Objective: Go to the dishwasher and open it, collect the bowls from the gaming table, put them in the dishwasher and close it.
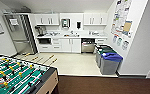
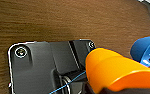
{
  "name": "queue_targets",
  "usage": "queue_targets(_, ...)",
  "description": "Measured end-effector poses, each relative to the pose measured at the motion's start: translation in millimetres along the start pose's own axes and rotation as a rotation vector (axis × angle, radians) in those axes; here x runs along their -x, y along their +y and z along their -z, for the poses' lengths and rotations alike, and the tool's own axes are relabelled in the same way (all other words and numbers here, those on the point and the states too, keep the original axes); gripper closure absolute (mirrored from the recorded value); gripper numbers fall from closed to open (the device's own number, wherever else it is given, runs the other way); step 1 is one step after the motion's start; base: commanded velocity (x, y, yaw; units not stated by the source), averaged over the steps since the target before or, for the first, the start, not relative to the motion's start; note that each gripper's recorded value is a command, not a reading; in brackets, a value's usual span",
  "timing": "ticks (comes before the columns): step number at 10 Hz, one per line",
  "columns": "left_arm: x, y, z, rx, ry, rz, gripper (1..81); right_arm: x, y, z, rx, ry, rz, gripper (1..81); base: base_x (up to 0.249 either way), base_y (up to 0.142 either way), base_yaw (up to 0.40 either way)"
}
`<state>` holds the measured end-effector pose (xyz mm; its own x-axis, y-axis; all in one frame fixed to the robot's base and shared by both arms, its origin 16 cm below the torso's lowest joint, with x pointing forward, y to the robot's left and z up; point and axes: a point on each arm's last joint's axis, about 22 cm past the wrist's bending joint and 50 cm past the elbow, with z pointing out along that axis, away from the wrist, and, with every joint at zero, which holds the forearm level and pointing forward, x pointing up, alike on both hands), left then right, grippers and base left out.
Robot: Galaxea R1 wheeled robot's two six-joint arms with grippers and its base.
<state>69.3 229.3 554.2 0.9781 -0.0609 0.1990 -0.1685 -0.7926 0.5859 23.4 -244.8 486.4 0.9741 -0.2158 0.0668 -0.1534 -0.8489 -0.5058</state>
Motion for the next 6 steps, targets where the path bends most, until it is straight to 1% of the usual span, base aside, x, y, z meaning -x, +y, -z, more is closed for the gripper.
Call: queue_targets(6,-0.8,1.6,-1.2,0.003,0.001,-0.002,81.1,1.2,0.5,0.3,0.001,-0.002,-0.001,81.1,0.179,0.0,0.0)
